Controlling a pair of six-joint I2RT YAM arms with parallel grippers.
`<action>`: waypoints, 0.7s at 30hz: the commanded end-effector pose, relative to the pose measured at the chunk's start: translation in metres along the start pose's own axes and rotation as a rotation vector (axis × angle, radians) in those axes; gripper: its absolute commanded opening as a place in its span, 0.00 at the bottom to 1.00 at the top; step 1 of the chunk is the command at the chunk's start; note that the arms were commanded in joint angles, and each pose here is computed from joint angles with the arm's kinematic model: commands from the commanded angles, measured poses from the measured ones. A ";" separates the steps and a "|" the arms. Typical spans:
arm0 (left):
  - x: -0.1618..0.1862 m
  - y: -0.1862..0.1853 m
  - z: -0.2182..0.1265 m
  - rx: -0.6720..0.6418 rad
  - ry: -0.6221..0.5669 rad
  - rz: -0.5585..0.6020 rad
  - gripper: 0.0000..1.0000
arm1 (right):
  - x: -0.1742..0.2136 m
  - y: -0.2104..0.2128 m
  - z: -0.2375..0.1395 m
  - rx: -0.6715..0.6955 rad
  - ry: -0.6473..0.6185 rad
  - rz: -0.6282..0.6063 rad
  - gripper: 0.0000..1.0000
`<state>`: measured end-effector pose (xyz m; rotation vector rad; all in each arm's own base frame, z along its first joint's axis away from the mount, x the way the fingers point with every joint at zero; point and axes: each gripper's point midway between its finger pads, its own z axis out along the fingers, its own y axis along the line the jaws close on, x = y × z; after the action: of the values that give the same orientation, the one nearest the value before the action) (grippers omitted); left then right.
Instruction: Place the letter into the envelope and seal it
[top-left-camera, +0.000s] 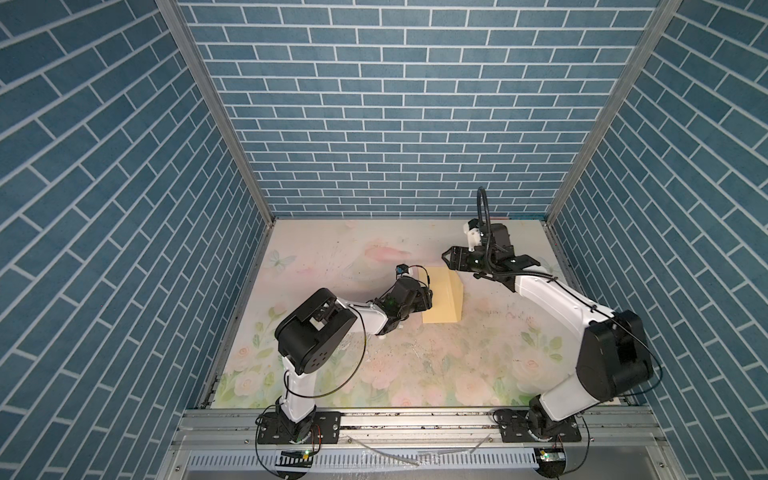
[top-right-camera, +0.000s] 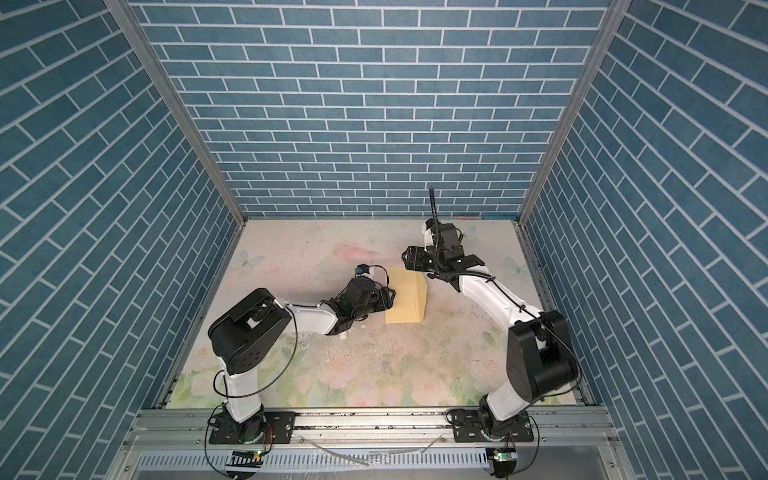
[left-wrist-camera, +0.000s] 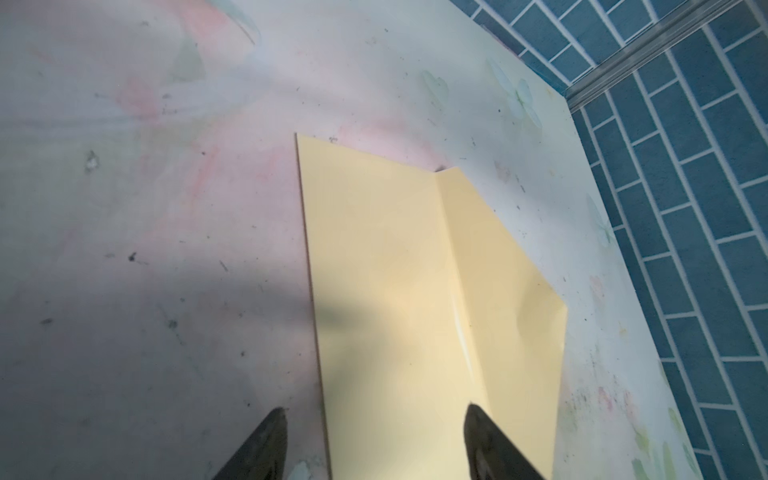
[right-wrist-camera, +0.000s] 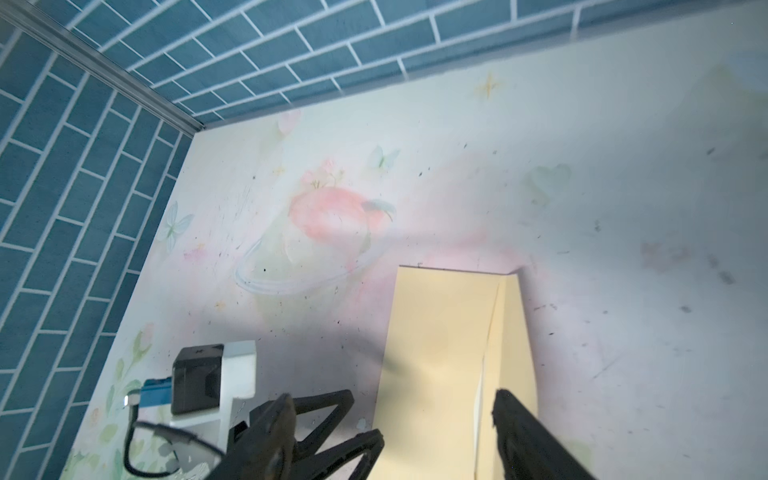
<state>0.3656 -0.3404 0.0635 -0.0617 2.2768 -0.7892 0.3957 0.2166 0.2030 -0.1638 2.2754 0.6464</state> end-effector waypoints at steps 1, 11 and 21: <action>-0.017 -0.018 -0.017 -0.026 -0.006 0.119 0.73 | 0.013 -0.031 -0.016 0.130 -0.014 -0.071 0.82; -0.023 -0.084 -0.028 -0.056 0.007 0.389 0.85 | 0.019 -0.077 -0.048 0.252 -0.055 -0.045 0.99; -0.019 -0.115 -0.004 -0.107 0.066 0.443 0.95 | 0.034 -0.110 -0.057 0.351 -0.038 -0.014 0.99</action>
<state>0.3592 -0.4314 0.1625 0.3715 2.1964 -0.5547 0.3773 0.1069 0.1777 0.0126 2.2841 0.2983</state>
